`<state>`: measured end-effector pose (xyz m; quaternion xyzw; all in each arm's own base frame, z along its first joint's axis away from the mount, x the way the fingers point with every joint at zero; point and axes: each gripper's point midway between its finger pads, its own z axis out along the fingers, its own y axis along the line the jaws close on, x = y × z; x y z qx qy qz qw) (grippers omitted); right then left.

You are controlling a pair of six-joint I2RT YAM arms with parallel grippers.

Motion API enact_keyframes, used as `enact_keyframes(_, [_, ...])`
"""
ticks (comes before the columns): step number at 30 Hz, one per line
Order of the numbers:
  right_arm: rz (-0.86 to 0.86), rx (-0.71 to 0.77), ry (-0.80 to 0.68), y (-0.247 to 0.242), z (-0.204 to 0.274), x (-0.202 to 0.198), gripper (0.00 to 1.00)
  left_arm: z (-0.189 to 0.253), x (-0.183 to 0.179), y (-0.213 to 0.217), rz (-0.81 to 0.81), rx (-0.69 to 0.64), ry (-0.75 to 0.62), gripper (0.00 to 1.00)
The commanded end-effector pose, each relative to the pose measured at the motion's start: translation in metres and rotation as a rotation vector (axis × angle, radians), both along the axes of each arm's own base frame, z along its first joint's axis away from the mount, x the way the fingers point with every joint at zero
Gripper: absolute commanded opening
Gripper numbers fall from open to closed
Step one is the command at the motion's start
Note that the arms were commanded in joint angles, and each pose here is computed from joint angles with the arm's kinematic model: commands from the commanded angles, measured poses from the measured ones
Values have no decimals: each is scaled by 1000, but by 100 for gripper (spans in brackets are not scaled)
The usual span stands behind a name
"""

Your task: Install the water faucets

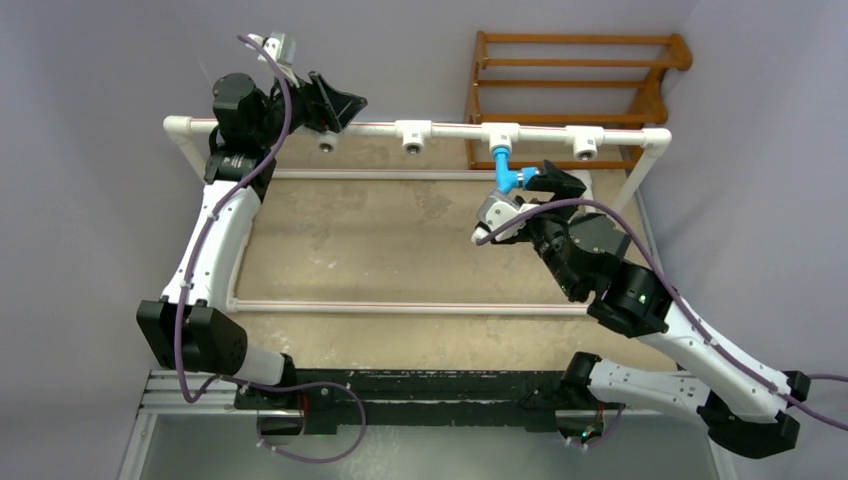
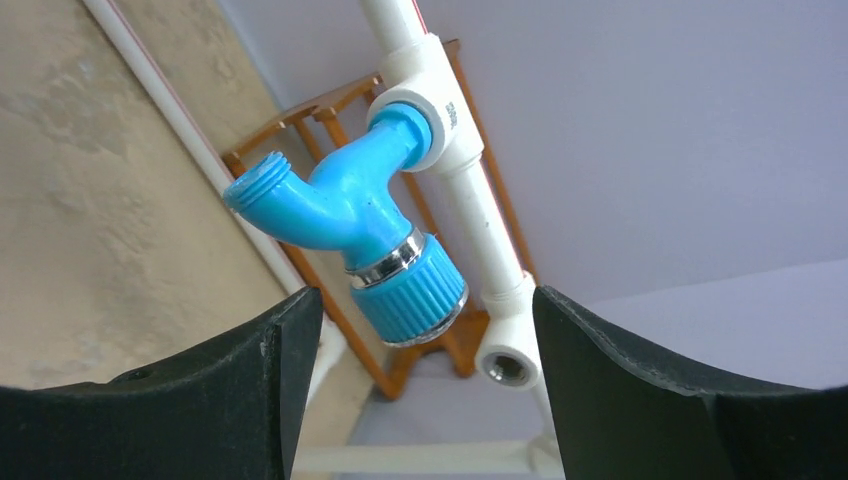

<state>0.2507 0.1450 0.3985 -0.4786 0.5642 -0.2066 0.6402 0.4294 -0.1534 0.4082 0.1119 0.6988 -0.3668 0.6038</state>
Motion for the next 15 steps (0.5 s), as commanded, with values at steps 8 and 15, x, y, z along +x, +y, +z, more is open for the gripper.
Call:
enact_keyframes(8, [-21, -231, -216, 18, 24, 9, 79, -118, 8, 12, 54, 37, 403, 72])
enact_keyframes(15, [-50, -277, -213, 32, 6, 20, 71, -116, 7, 12, 54, 37, 398, 72])
